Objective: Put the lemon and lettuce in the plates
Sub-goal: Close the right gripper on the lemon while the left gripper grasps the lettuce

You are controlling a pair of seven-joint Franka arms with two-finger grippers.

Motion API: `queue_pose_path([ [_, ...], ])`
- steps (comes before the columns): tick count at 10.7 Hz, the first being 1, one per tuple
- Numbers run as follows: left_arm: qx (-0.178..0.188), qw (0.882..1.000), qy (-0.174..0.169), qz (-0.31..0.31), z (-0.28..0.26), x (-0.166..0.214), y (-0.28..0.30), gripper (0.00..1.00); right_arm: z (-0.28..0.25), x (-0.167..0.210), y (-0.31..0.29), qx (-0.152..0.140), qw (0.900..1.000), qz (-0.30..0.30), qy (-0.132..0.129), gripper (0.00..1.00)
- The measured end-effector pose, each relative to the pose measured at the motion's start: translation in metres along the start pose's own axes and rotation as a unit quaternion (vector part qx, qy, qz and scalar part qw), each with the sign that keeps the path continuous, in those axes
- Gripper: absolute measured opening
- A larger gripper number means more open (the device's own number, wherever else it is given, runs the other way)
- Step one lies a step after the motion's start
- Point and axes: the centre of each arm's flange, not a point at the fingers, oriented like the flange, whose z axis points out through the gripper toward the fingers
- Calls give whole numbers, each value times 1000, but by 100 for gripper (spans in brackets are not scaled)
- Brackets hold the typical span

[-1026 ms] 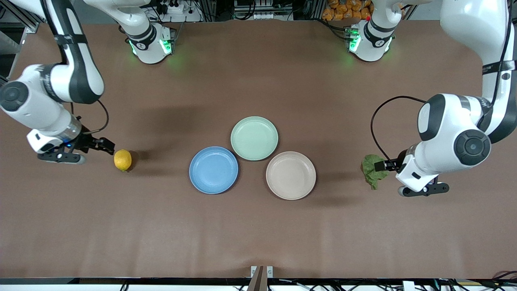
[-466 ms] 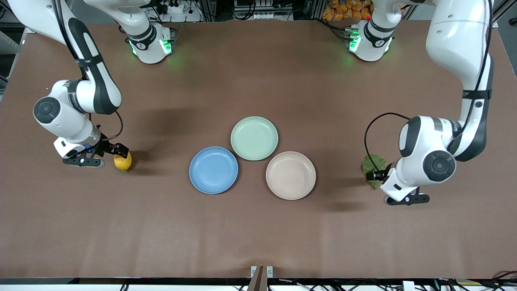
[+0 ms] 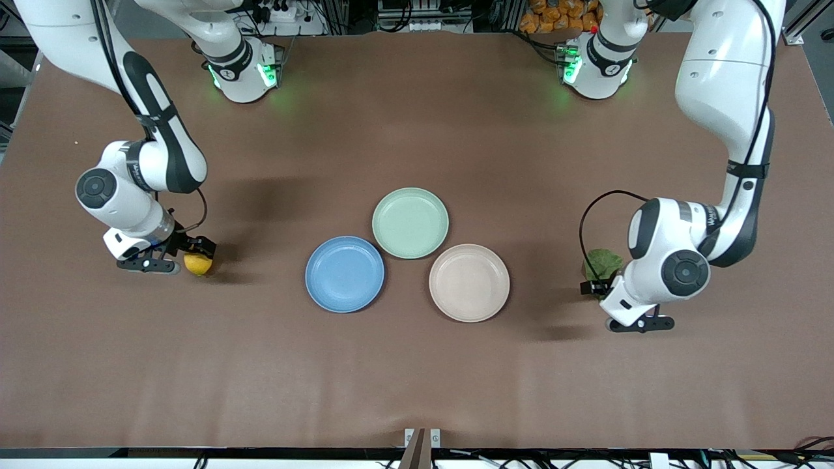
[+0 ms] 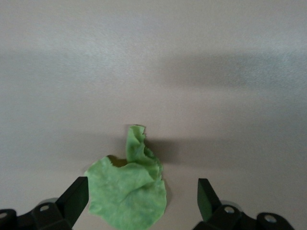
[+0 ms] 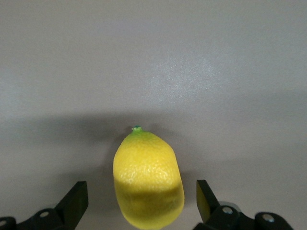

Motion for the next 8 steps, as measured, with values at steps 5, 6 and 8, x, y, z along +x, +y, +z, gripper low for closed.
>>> queue_pose_path([
  [5, 1, 1000, -14, 4, 35, -25, -2, 100, 22, -2, 1, -1, 1000, 1, 5, 100],
  [6, 2, 1000, -16, 9, 37, -28, -3, 100, 23, -2, 2, -1, 1000, 1, 5, 100],
  [8, 0, 1000, -13, 24, 38, -28, -10, 100, 24, -2, 2, -1, 1000, 1, 6, 100],
])
